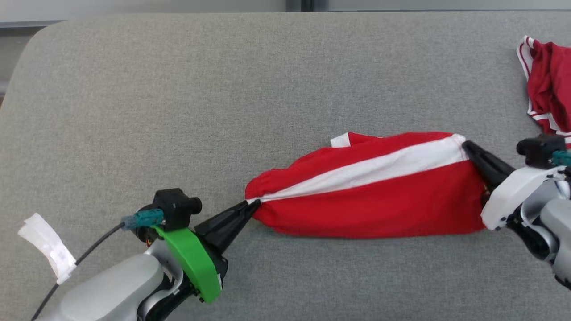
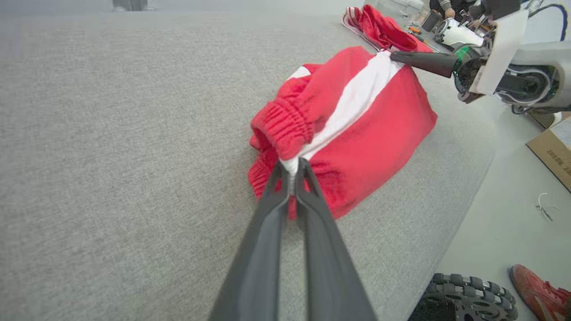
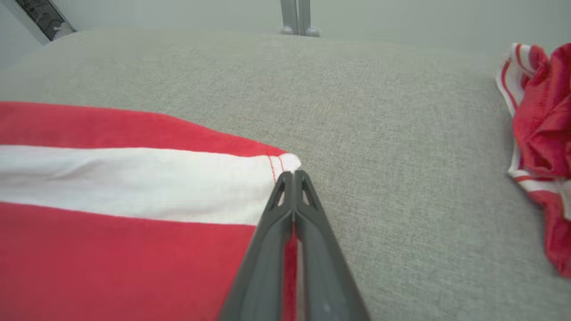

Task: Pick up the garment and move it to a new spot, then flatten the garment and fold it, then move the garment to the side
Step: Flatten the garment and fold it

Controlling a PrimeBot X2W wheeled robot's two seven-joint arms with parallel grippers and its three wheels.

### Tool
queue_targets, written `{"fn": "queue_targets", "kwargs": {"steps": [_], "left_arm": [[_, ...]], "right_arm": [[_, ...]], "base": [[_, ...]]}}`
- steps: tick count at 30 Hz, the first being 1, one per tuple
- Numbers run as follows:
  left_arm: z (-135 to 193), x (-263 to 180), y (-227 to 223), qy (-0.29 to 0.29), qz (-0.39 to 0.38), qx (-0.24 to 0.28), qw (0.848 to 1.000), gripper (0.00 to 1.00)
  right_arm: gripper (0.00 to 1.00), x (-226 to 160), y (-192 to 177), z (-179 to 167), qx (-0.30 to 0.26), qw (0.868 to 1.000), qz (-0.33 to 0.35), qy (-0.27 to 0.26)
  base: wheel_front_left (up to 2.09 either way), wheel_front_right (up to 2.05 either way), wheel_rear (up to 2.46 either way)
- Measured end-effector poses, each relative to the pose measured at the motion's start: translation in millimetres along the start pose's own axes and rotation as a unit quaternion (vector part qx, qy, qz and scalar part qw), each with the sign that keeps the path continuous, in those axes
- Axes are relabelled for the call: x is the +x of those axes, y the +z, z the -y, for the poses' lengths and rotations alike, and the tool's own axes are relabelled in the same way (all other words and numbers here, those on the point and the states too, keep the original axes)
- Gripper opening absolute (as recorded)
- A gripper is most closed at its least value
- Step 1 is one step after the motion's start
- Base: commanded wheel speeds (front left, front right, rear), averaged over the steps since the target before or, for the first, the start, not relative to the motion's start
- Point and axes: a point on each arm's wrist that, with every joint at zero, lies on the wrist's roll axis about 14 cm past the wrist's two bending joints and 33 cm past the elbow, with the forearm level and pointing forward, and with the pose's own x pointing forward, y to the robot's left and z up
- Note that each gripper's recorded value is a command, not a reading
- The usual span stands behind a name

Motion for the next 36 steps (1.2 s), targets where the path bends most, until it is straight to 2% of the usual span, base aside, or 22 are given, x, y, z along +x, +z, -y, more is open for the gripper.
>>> {"fn": "queue_targets", "kwargs": {"steps": [6, 9, 14, 20, 25, 26, 28, 32, 34, 36], "left_arm": [[13, 9, 71, -0.037, 0.062, 0.036, 0.997, 0.0], [20, 18, 120, -0.06, 0.088, 0.081, 0.991, 0.0], [28, 43, 199, -0.082, 0.133, 0.155, 0.976, 0.0], [42, 84, 295, -0.095, 0.221, 0.248, 0.938, 0.0], [53, 107, 354, -0.109, 0.33, 0.318, 0.882, 0.0], [51, 114, 355, -0.11, 0.339, 0.326, 0.875, 0.0], [42, 130, 346, -0.115, 0.342, 0.316, 0.877, 0.0], [25, 164, 284, -0.137, 0.297, 0.301, 0.896, 0.0], [24, 173, 241, -0.16, 0.27, 0.286, 0.905, 0.0], [18, 177, 195, -0.172, 0.242, 0.249, 0.922, 0.0]], "right_arm": [[0.0, -26, 95, 30, -0.01, 0.992, 0.124, -0.029], [0.0, -45, 155, 42, -0.026, 0.978, 0.201, -0.041], [0.0, -62, 234, 59, -0.076, 0.951, 0.292, -0.062], [0.0, -70, 328, 78, -0.145, 0.904, 0.391, -0.097], [0.0, -89, 391, 92, -0.2, 0.847, 0.473, -0.137], [0.0, -88, 393, 94, -0.205, 0.841, 0.48, -0.14], [0.0, -76, 382, 98, -0.208, 0.844, 0.473, -0.14], [0.0, -44, 324, 103, -0.206, 0.872, 0.426, -0.126], [0.0, -35, 285, 106, -0.204, 0.888, 0.393, -0.124], [0.0, -30, 233, 110, -0.181, 0.911, 0.35, -0.125]], "base": [[0.0, 0.0, 0.0], [0.0, 0.0, 0.0], [0.0, 0.0, 0.0], [0.0, 0.0, 0.0], [0.0, 0.0, 0.0], [0.0, 0.0, 0.0], [0.0, 0.0, 0.0], [0.0, 0.0, 0.0], [0.0, 0.0, 0.0], [0.0, 0.0, 0.0]]}}
